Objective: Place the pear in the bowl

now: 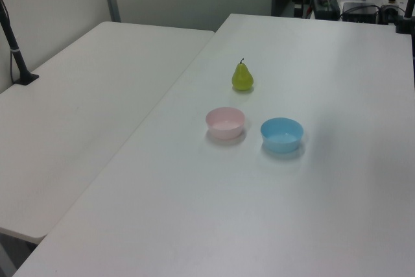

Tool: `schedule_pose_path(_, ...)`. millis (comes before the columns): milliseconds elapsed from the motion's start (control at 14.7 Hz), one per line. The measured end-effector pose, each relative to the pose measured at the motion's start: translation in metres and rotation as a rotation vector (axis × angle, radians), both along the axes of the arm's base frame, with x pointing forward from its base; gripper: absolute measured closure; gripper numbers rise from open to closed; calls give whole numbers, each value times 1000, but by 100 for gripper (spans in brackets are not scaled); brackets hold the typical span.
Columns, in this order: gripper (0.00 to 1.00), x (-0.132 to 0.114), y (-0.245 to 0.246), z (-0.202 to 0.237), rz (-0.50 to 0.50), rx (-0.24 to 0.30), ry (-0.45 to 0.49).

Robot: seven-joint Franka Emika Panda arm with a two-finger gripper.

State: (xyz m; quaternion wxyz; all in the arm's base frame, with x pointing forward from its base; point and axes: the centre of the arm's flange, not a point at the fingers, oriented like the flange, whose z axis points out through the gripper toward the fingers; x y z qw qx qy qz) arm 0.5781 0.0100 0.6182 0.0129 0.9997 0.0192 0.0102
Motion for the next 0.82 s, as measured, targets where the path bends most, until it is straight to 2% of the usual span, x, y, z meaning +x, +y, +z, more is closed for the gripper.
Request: schedule_pose_path(815,0,1,1,-3,1,0,5)
